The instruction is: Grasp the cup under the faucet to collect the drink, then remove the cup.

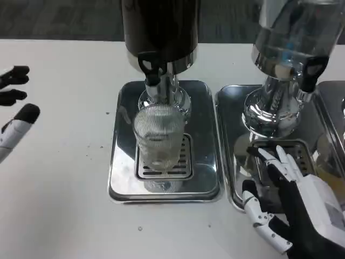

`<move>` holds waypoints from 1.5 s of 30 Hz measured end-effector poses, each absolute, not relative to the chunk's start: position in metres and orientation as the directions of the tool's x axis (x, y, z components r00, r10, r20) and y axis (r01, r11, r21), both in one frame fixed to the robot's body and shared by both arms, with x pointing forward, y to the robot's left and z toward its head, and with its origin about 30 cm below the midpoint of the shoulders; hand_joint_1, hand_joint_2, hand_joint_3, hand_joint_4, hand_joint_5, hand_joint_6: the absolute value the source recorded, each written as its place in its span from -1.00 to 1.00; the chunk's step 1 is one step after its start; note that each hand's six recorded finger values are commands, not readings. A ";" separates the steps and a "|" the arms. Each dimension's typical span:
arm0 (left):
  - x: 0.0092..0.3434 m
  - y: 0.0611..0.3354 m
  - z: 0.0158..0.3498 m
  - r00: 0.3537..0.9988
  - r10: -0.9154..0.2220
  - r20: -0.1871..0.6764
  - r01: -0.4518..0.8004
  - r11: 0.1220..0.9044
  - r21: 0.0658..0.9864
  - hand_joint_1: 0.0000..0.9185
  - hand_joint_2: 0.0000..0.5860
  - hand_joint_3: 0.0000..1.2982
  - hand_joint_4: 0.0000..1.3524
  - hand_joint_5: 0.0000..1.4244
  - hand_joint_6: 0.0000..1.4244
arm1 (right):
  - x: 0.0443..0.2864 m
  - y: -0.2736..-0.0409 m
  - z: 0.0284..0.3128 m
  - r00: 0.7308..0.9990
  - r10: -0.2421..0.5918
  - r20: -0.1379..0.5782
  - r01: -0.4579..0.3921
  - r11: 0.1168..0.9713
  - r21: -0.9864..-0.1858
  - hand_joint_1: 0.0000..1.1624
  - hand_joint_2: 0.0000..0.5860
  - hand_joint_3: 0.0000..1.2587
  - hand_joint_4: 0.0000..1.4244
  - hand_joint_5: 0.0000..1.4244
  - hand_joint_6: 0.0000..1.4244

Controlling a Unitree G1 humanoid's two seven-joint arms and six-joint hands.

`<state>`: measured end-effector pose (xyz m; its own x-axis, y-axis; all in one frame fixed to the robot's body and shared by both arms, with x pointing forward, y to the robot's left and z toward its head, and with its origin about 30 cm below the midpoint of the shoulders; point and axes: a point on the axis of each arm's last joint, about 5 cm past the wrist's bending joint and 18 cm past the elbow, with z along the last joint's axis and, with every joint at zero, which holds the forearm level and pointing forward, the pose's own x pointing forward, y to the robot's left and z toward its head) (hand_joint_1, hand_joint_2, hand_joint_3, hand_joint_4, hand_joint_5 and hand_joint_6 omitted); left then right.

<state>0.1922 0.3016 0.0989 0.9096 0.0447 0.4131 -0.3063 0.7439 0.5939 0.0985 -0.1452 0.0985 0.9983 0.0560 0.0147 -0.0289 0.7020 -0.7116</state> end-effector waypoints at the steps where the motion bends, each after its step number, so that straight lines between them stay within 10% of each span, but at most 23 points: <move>1: 0.192 0.304 0.101 0.908 0.043 0.418 -0.307 0.747 0.589 -1.00 -0.64 -0.40 -0.41 -0.34 -0.36 | 0.099 -0.145 0.099 0.998 0.057 0.017 -0.028 0.701 -0.713 -0.52 0.78 -0.73 -0.98 -0.98 -0.77; 21: 0.221 0.330 0.172 0.839 -0.226 0.495 0.087 0.954 0.287 -1.00 -0.86 -0.30 -0.31 -0.31 -0.41 | 0.113 -0.142 0.099 0.991 0.132 0.025 -0.053 0.558 -0.828 -0.49 0.78 -0.82 -1.00 -1.00 -0.93; 45: 0.280 0.313 0.239 0.607 -0.713 0.352 0.748 0.662 0.050 -1.00 -0.90 -0.65 -0.76 -0.65 -0.71 | 0.115 -0.146 0.093 0.992 0.128 -0.017 -0.094 0.628 -0.772 -0.50 0.74 -0.80 -1.00 -1.00 -0.93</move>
<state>0.2801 0.3128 0.2392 0.6070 -0.7125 0.3519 0.7480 0.6618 0.0499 0.1153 -0.1462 0.0928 0.9917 0.1276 -0.0170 -0.0941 0.6283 -0.7722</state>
